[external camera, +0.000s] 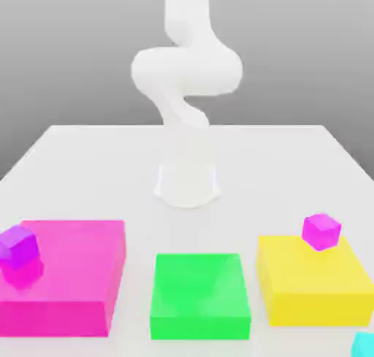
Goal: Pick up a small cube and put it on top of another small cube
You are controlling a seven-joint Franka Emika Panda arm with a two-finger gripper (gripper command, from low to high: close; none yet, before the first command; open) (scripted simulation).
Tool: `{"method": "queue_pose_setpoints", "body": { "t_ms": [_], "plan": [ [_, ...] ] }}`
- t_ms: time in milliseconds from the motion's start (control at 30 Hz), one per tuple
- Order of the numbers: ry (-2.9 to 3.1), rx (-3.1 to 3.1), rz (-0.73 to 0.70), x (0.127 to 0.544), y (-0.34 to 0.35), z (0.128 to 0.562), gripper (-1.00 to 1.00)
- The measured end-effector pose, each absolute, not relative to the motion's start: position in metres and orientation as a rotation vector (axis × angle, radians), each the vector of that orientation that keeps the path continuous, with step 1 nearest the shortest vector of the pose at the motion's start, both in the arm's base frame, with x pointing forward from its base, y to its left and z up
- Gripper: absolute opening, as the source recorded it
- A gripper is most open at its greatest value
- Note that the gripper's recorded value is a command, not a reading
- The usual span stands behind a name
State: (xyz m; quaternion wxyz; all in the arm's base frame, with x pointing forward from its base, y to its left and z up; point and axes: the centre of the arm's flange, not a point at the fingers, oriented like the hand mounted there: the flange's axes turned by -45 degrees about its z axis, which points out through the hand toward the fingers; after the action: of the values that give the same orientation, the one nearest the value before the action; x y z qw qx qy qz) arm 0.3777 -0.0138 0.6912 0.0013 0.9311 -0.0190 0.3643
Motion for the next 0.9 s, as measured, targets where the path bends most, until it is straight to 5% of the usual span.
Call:
{"method": "queue_pose_setpoints", "body": {
  "t_ms": [467,900],
  "plan": [
    [-0.294,3.023,0.679,0.518,-0.121,0.534,0.00],
    [-0.522,3.067,0.249,0.561,-0.240,0.328,0.00]
  ]
}}
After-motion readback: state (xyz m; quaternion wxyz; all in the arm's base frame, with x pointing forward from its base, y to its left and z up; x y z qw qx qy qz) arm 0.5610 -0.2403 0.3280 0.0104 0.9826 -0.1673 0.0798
